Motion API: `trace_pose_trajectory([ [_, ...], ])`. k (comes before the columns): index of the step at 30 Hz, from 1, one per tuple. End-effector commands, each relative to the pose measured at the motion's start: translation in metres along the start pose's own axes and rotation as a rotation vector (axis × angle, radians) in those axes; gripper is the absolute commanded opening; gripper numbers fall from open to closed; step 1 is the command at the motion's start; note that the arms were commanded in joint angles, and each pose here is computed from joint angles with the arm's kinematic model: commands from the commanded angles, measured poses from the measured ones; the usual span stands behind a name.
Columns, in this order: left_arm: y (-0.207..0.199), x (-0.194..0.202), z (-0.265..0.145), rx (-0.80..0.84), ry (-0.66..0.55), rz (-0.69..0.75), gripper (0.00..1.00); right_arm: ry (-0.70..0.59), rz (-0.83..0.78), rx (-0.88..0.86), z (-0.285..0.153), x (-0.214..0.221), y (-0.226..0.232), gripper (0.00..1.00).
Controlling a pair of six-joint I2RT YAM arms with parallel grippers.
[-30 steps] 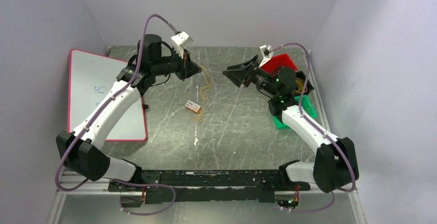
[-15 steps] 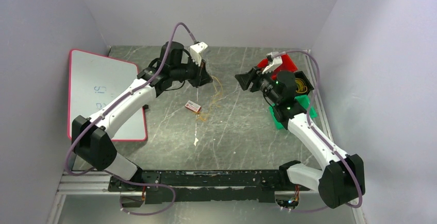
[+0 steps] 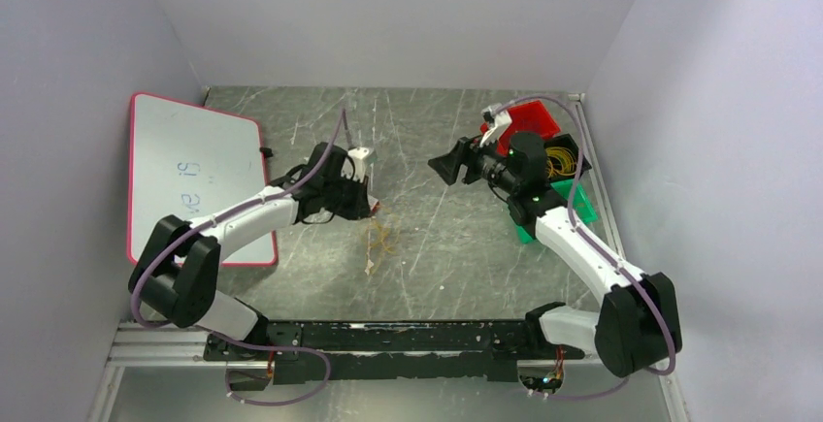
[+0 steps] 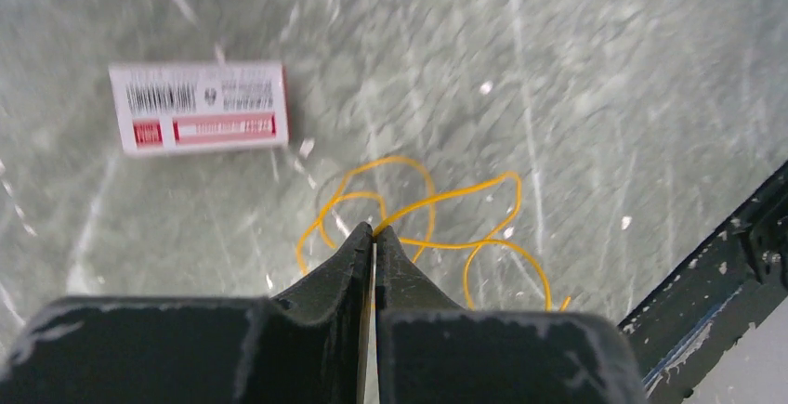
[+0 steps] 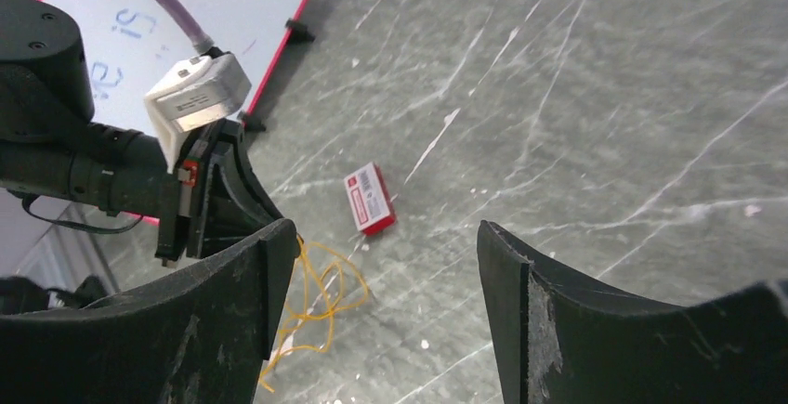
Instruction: Untangle the cables
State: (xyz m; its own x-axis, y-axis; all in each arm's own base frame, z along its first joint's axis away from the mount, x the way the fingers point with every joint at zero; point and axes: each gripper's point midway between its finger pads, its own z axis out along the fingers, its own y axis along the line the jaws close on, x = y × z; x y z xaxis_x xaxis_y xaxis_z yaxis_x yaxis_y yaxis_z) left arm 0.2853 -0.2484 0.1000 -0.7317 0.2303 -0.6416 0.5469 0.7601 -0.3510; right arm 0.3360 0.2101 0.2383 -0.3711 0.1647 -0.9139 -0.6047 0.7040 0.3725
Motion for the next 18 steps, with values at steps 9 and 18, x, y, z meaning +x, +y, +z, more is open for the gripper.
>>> trace_pose_trajectory([
  [9,0.04,0.038,0.004,-0.202,-0.061,-0.156,0.07,0.254,0.041,-0.131,0.031,0.09,0.06,0.75],
  [18,0.046,0.057,0.011,-0.215,-0.034,-0.198,0.07,0.384,-0.041,-0.237,0.057,0.14,0.075,0.75],
])
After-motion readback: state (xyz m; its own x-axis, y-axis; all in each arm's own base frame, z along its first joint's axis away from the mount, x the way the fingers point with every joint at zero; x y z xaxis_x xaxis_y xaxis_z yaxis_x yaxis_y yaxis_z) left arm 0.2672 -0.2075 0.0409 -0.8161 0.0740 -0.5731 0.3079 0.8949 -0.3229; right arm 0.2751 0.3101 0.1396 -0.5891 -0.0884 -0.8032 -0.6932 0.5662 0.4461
